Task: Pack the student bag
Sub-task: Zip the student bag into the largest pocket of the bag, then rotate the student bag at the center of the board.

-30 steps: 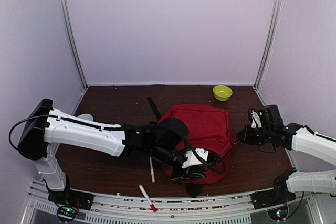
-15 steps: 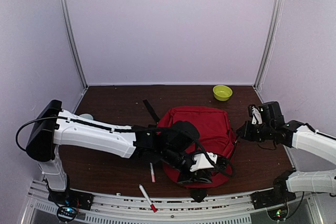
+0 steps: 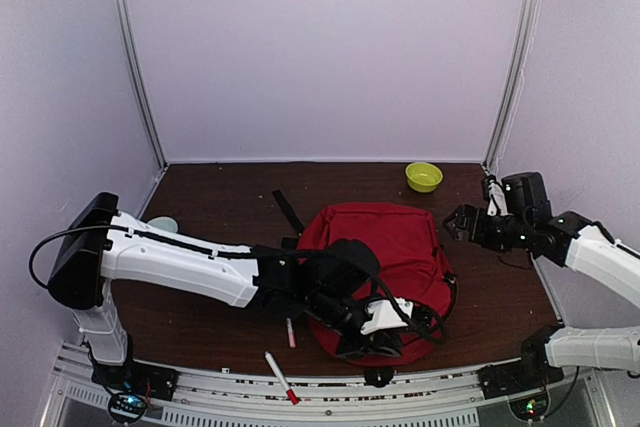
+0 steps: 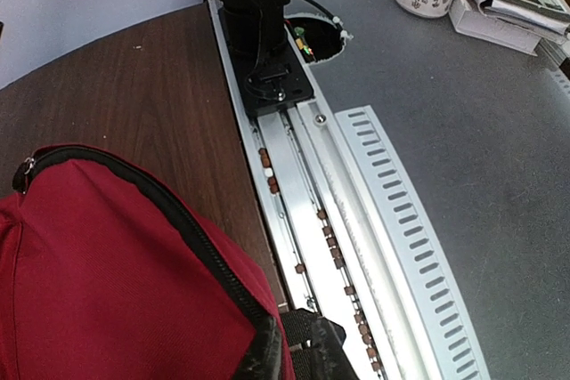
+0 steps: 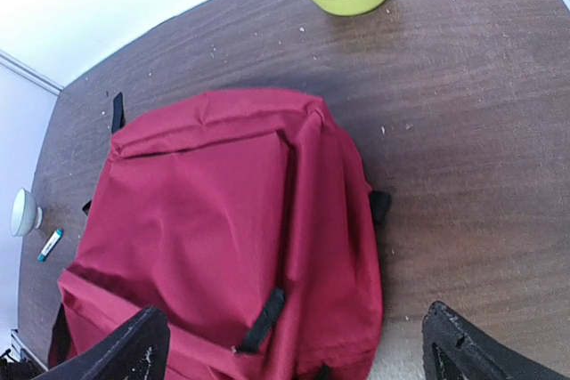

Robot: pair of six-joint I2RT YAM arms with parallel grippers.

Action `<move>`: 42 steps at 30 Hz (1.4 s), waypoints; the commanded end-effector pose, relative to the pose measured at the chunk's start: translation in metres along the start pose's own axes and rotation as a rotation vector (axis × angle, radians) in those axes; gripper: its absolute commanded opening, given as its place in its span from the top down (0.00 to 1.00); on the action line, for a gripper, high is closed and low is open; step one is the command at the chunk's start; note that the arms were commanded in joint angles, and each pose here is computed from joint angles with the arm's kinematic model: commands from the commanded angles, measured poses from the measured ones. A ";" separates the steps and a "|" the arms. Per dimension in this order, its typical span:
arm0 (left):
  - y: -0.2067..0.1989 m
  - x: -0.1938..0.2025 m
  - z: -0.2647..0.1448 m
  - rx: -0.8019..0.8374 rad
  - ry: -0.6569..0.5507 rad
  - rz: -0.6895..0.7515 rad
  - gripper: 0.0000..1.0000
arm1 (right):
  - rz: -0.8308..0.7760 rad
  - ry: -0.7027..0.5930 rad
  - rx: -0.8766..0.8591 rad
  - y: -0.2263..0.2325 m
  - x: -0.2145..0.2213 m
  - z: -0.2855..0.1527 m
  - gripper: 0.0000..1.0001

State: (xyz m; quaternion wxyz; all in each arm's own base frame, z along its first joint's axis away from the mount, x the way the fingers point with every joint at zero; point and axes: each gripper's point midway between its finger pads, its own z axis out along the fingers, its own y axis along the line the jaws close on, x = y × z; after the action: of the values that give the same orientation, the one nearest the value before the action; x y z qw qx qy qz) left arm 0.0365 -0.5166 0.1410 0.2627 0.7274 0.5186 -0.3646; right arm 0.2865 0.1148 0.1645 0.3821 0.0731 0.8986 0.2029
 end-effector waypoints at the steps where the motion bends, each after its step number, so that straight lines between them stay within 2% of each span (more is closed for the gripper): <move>1: 0.000 -0.008 -0.008 -0.028 -0.037 -0.005 0.88 | -0.005 0.012 0.062 0.002 -0.023 0.017 0.00; 8: 0.000 0.000 -0.009 -0.047 -0.035 -0.017 0.90 | -0.029 0.122 0.142 0.007 -0.040 0.070 0.00; 14: 0.000 0.006 -0.009 -0.059 -0.033 -0.021 0.91 | -0.033 0.295 0.106 0.016 -0.020 0.119 0.16; 16: 0.001 0.007 -0.009 -0.066 -0.032 -0.020 0.91 | -0.017 0.333 0.049 0.023 -0.010 0.129 0.25; 22: 0.002 0.012 -0.011 -0.082 -0.028 -0.011 0.93 | 0.007 0.360 0.017 0.023 0.003 0.137 0.67; 25: 0.003 0.011 -0.012 -0.085 -0.027 -0.007 0.94 | 0.008 0.348 0.021 0.020 0.003 0.132 0.93; 27: 0.003 0.010 -0.013 -0.089 -0.027 -0.002 0.94 | 0.009 0.342 0.025 0.016 0.005 0.128 1.00; 34: 0.019 0.020 -0.027 -0.177 0.040 0.016 0.96 | 0.034 0.299 0.062 -0.009 0.005 0.104 1.00; 42: 0.066 0.040 -0.057 -0.405 0.208 0.025 0.99 | 0.125 0.222 0.146 -0.049 0.017 0.060 1.00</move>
State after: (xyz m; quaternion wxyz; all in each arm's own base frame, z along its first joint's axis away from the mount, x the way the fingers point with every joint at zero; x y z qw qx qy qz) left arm 0.0789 -0.4808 0.1225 0.2978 0.7168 0.5769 -0.2543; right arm 0.3364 0.1179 0.0962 0.2507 0.0952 0.9444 0.1904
